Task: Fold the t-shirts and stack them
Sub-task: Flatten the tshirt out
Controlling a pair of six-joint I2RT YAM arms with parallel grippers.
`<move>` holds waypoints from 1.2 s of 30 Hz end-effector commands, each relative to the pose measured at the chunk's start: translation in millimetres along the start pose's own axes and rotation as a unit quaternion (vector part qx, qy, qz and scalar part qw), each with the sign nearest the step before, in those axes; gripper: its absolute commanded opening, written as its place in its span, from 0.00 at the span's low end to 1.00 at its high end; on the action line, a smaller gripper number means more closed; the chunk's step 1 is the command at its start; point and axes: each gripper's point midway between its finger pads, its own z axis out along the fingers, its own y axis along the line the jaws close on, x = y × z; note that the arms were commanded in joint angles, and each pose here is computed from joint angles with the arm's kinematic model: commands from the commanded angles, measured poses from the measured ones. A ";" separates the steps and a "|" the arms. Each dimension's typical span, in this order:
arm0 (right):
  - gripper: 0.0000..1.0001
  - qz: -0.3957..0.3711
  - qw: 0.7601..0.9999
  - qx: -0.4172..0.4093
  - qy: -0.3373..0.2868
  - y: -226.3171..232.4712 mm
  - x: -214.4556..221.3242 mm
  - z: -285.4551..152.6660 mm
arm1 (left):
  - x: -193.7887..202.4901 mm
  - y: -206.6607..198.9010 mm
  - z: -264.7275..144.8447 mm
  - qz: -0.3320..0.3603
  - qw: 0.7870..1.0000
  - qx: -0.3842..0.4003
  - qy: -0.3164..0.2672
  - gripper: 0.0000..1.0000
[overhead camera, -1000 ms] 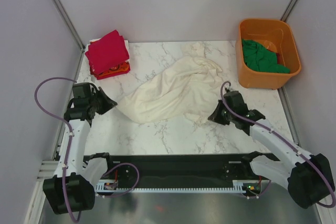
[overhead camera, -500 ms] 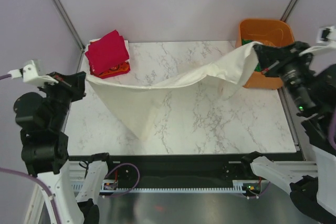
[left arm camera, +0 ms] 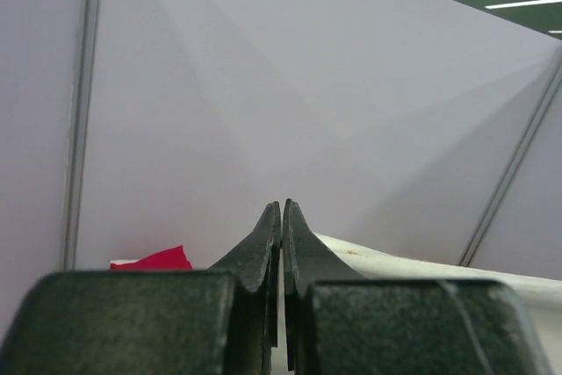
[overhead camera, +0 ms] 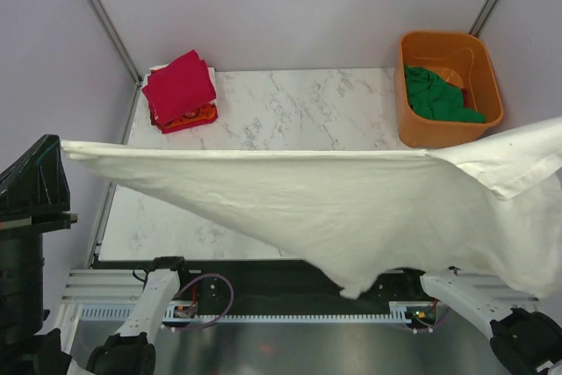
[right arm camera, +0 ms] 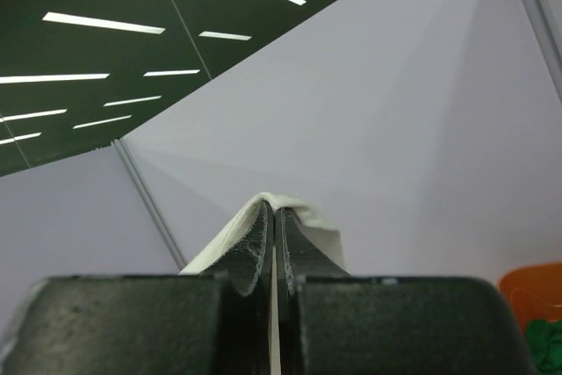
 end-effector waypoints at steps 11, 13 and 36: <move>0.00 -0.112 0.969 0.117 0.187 -46.5 232.2 151.2 | 176.0 93.7 123.6 0.064 0.958 -0.145 0.239 0.02; 0.00 -0.139 0.951 0.139 0.240 -70.1 300.3 164.5 | 229.9 110.2 132.5 0.065 0.941 -0.163 0.291 0.02; 0.98 -0.138 0.874 0.203 0.419 -247.9 623.7 214.0 | 458.9 253.1 172.5 0.030 0.821 -0.299 0.486 0.97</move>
